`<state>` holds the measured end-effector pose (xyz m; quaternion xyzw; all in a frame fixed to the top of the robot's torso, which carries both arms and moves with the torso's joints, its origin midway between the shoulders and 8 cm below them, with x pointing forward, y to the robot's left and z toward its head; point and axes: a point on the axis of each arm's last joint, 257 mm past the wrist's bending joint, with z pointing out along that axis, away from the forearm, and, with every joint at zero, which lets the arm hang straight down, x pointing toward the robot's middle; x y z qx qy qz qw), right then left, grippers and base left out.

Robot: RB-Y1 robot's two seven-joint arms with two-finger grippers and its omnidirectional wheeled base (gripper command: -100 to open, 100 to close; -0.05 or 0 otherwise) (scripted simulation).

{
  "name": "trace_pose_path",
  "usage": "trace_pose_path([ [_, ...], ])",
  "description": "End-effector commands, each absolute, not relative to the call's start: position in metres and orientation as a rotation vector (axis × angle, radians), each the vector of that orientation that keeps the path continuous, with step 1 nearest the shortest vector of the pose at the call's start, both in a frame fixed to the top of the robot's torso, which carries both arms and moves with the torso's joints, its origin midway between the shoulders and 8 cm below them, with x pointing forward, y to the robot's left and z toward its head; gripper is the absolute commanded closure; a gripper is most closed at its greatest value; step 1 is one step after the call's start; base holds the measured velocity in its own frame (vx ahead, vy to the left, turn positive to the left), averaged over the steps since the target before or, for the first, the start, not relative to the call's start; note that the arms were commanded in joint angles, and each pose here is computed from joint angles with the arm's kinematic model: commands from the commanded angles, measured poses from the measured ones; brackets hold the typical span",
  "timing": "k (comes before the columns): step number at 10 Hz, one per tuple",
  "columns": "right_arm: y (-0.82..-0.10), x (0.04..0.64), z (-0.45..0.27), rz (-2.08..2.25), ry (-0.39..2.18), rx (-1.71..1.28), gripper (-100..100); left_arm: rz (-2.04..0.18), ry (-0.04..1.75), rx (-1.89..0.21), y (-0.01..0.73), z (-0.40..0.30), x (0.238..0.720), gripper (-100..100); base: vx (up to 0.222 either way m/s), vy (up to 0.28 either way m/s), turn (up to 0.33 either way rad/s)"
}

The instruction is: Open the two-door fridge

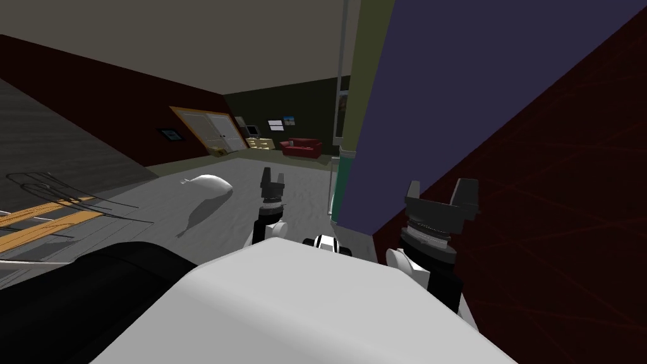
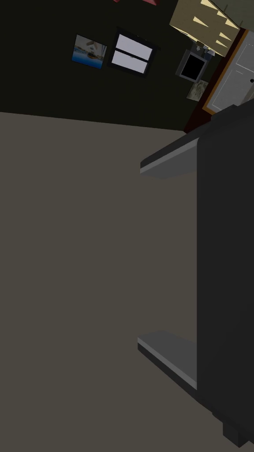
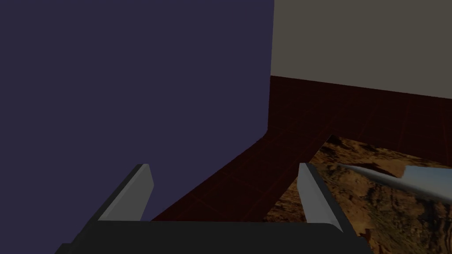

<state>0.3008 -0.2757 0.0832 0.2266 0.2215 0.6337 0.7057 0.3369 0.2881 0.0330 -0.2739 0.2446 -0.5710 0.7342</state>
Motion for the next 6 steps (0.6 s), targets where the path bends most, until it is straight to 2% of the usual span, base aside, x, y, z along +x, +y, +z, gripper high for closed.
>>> trace_pose_path([
  [1,-0.282,0.304,0.073,1.275,0.61,0.449,-100,-1.255,0.538,-0.602,0.288,0.033,0.337,0,0.061,0.053,0.152],
  [4,-0.299,0.305,0.057,1.058,0.746,0.389,-100,-1.255,0.538,-0.602,0.288,0.033,0.337,0,0.079,0.051,0.199],
  [6,-0.309,0.304,0.051,0.966,0.792,0.366,-100,-1.255,0.538,-0.602,0.288,0.033,0.337,0,0.058,0.036,0.112],
])
